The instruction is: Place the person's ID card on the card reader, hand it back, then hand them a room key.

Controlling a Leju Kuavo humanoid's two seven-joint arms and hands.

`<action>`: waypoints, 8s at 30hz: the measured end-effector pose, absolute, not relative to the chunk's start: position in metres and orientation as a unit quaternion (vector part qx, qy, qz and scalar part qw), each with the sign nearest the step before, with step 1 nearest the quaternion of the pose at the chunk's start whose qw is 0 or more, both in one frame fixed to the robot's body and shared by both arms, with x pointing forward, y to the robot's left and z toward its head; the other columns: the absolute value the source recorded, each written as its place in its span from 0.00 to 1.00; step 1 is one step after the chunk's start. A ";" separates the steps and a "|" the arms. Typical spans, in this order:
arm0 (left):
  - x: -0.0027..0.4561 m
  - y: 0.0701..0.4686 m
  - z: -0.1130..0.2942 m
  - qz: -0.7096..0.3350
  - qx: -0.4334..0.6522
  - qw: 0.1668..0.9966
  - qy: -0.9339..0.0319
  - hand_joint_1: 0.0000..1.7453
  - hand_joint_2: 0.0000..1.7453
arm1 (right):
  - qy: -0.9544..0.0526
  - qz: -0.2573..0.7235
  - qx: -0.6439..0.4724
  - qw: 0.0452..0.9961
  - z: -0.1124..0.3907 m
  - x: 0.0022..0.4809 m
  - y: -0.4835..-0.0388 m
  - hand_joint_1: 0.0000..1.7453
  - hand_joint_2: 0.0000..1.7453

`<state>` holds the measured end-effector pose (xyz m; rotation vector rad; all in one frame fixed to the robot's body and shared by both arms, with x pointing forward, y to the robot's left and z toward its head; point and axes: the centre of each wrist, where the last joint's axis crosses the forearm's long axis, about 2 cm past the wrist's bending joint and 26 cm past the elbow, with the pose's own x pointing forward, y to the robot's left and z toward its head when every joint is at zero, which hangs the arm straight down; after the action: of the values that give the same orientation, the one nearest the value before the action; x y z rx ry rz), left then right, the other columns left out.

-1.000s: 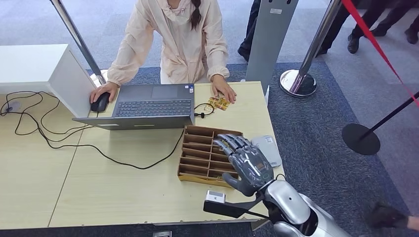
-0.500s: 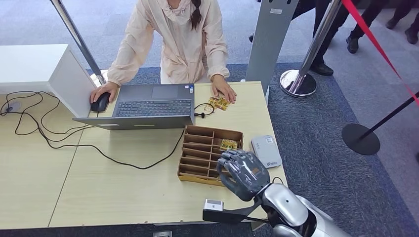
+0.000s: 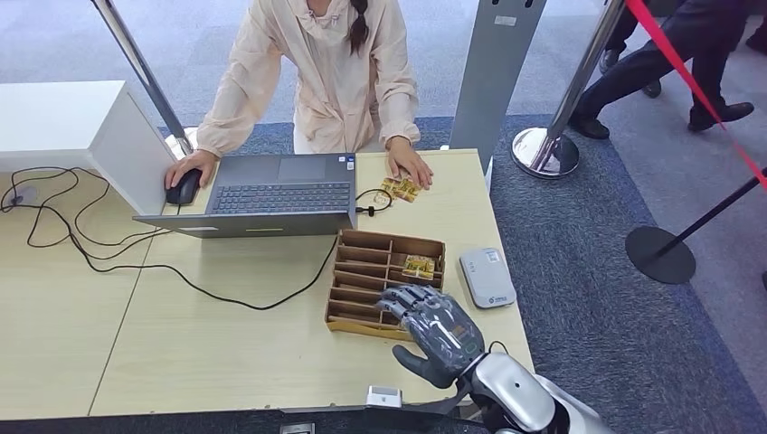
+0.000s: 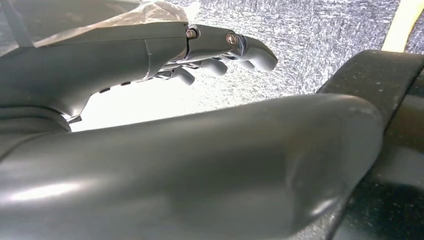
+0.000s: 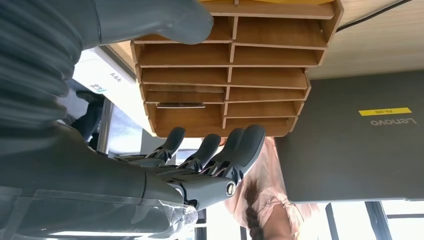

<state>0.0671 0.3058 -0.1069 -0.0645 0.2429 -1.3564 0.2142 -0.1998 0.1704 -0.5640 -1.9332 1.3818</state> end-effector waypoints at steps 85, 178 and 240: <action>0.067 0.307 -0.107 -0.625 -0.020 0.770 0.122 0.00 0.00 | -0.760 0.435 -0.289 0.386 0.120 0.204 -0.163 0.43 1.00; 0.067 0.305 -0.107 -0.619 -0.025 0.776 0.121 0.00 0.00 | -0.689 0.480 -0.366 0.402 0.123 0.218 -0.184 0.52 1.00; 0.067 0.299 -0.107 -0.620 -0.028 0.774 0.123 0.00 0.00 | -0.704 0.484 -0.316 0.412 0.130 0.222 -0.159 0.51 1.00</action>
<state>0.0673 0.2985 -0.1069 -0.0599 0.2657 -1.3438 0.2218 -0.1587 0.1305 -0.7944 -1.7720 1.2185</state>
